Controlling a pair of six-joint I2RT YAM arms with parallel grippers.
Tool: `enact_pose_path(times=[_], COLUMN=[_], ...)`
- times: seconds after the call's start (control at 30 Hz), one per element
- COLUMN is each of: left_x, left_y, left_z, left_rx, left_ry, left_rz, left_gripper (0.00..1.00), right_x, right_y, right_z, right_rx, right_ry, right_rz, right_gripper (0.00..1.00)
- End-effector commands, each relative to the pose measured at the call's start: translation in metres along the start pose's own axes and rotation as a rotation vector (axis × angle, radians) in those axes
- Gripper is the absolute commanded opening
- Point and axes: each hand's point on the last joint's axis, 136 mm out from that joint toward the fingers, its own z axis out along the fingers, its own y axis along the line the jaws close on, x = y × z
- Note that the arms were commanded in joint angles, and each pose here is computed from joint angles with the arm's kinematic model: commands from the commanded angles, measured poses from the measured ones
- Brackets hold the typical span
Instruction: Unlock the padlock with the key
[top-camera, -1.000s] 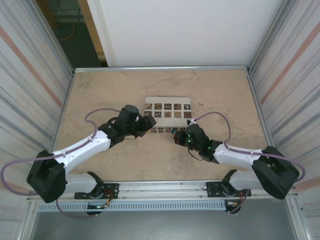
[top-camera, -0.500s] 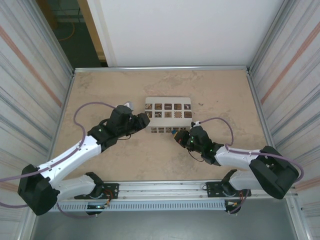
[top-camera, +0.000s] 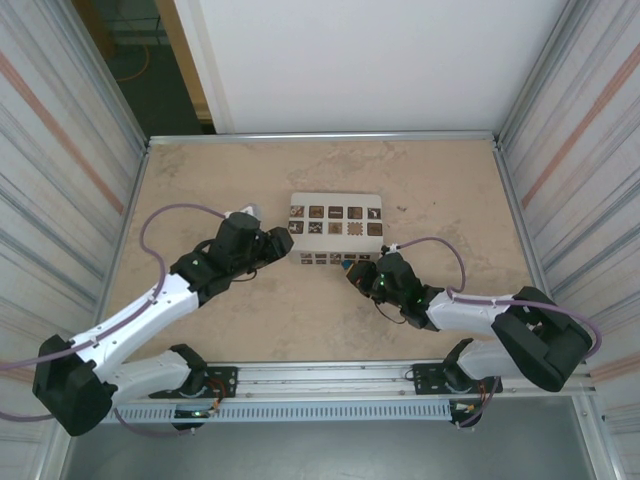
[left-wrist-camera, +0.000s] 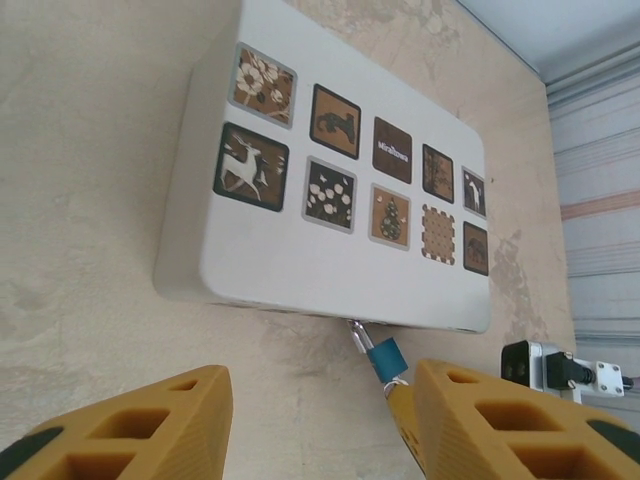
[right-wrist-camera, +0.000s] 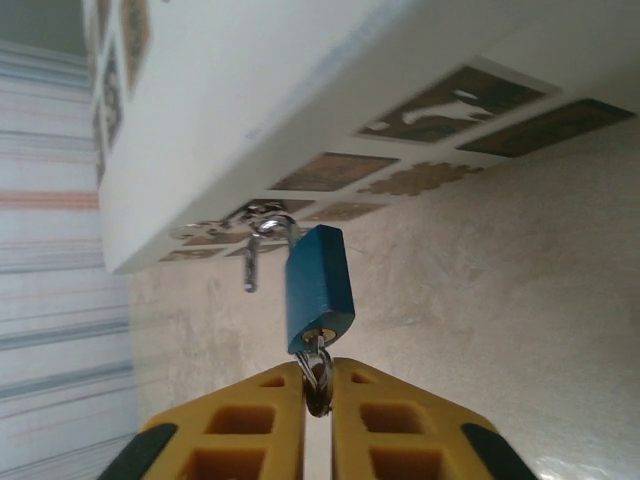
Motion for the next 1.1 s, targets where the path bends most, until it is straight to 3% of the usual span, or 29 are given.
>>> enact_pose_path(times=[0.0, 0.27, 0.5, 0.57, 0.7, 0.83, 1.07], left_x=[-0.009, -0.025, -0.034, -0.037, -0.039, -0.038, -0.041], left_y=[0.013, 0.022, 0.028, 0.03, 0.031, 0.031, 0.04], left_z=[-0.008, -0.018, -0.018, -0.017, -0.01, 0.005, 0.033], left_rx=[-0.047, -0.061, -0.05, -0.042, -0.01, 0.036, 0.042], left_ry=[-0.041, -0.079, -0.07, -0.061, -0.026, 0.034, 0.132], left_rz=[0.036, 0.05, 0.054, 0.05, 0.047, 0.047, 0.046], left_gripper=[0.53, 0.56, 0.62, 0.65, 0.71, 0.72, 0.72], right_x=[0.003, -0.007, -0.017, -0.021, -0.027, -0.026, -0.023], right_y=[-0.021, -0.021, -0.001, 0.006, 0.016, 0.022, 0.018], right_z=[-0.006, -0.025, -0.039, -0.044, -0.054, -0.053, -0.043], right_rx=[0.088, 0.11, 0.059, 0.043, -0.002, -0.077, -0.083], right_ry=[-0.006, -0.043, -0.044, -0.049, -0.061, -0.014, 0.037], right_rz=[-0.007, -0.054, -0.182, -0.211, -0.23, -0.214, -0.213], right_gripper=[0.2, 0.37, 0.59, 0.67, 1.0, 0.99, 0.99])
